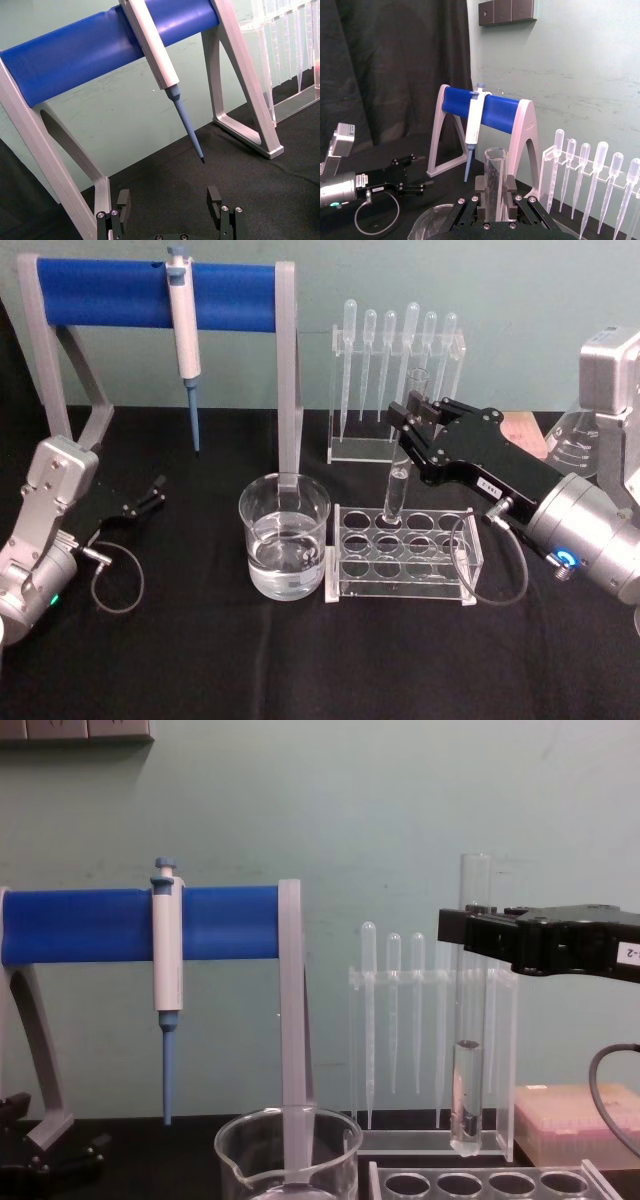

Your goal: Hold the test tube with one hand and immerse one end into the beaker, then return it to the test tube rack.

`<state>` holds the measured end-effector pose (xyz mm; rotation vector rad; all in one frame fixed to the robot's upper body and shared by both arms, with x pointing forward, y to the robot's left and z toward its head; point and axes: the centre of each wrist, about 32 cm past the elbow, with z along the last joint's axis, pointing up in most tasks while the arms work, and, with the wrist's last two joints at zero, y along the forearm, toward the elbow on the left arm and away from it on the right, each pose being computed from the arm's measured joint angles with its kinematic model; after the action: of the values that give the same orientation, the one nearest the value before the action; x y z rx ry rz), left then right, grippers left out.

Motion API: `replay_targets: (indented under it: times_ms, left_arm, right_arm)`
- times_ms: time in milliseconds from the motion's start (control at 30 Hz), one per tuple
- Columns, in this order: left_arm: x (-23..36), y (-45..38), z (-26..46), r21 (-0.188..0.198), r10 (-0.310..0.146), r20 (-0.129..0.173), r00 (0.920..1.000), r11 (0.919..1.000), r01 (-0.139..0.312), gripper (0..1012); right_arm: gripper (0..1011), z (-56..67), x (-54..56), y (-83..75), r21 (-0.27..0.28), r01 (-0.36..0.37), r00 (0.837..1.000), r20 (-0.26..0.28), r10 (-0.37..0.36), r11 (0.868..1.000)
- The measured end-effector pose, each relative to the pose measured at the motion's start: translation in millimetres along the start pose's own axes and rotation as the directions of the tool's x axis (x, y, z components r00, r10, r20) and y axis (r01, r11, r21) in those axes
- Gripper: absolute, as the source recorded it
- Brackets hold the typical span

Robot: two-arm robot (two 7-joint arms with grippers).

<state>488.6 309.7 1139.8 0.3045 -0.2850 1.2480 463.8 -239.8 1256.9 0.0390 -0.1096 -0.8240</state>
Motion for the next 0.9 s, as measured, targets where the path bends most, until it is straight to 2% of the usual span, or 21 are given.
replay_targets:
  times_ms: [900]
  left_arm:
    - [0.0, 0.0, 0.0, 0.0, 0.0, 0.0, 1.0, 1.0, 0.0, 1000]
  right_arm:
    - [225, 0.0, 0.0, 0.0, 0.0, 0.0, 1.0, 0.0, 0.0, 1.0]
